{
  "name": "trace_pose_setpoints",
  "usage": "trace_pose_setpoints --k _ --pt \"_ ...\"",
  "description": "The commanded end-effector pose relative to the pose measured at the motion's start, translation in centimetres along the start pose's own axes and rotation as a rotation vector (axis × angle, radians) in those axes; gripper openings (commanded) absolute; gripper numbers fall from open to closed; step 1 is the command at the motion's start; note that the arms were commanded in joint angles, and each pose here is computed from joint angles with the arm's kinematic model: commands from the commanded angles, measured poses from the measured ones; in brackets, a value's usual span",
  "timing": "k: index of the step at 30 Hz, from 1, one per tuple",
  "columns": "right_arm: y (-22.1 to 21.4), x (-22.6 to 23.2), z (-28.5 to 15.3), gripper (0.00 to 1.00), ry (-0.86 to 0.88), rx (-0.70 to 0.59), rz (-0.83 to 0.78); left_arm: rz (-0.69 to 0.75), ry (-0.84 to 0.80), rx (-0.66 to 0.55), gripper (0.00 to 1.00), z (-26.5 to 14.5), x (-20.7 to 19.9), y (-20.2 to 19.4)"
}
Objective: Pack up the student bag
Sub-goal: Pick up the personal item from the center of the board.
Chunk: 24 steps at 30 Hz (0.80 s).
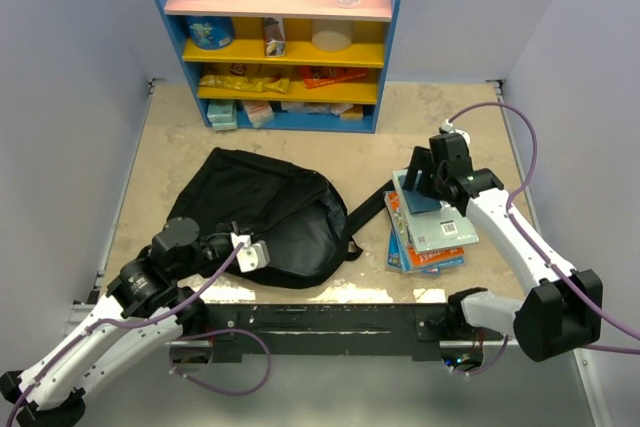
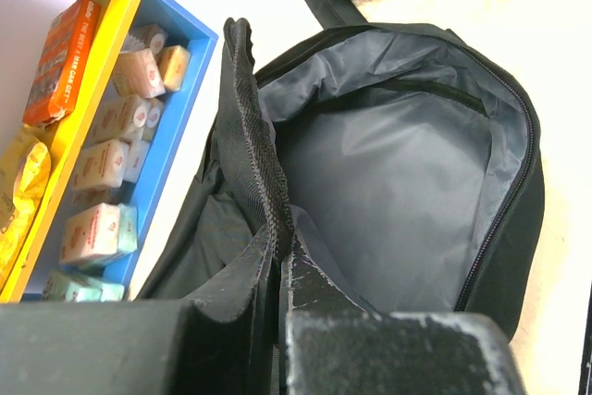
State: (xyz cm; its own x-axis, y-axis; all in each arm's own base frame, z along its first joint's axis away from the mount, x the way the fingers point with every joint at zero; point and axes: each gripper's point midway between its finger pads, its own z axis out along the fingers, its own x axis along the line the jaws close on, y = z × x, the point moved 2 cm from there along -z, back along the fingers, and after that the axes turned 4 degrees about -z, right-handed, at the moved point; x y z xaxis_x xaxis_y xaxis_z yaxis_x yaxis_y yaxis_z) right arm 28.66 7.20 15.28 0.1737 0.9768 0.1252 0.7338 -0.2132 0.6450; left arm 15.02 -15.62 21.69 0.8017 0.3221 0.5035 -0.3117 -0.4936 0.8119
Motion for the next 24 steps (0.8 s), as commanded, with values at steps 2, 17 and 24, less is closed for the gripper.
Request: trace_pose_setpoints --k 2,17,24 --pt "-2.7 0.8 -0.2 0.72 0.034 0.108 0.04 0.004 0.031 -0.087 0.0 0.0 0.7 1.8" --pt "-2.2 0.3 -1.8 0.0 0.028 0.024 0.141 0.009 0.012 -0.094 0.0 0.2 0.8 2.3" --pt "2.3 4.6 -4.8 0.0 0.293 -0.109 0.151 -0.005 0.036 -0.103 0.0 0.2 1.2 2.6"
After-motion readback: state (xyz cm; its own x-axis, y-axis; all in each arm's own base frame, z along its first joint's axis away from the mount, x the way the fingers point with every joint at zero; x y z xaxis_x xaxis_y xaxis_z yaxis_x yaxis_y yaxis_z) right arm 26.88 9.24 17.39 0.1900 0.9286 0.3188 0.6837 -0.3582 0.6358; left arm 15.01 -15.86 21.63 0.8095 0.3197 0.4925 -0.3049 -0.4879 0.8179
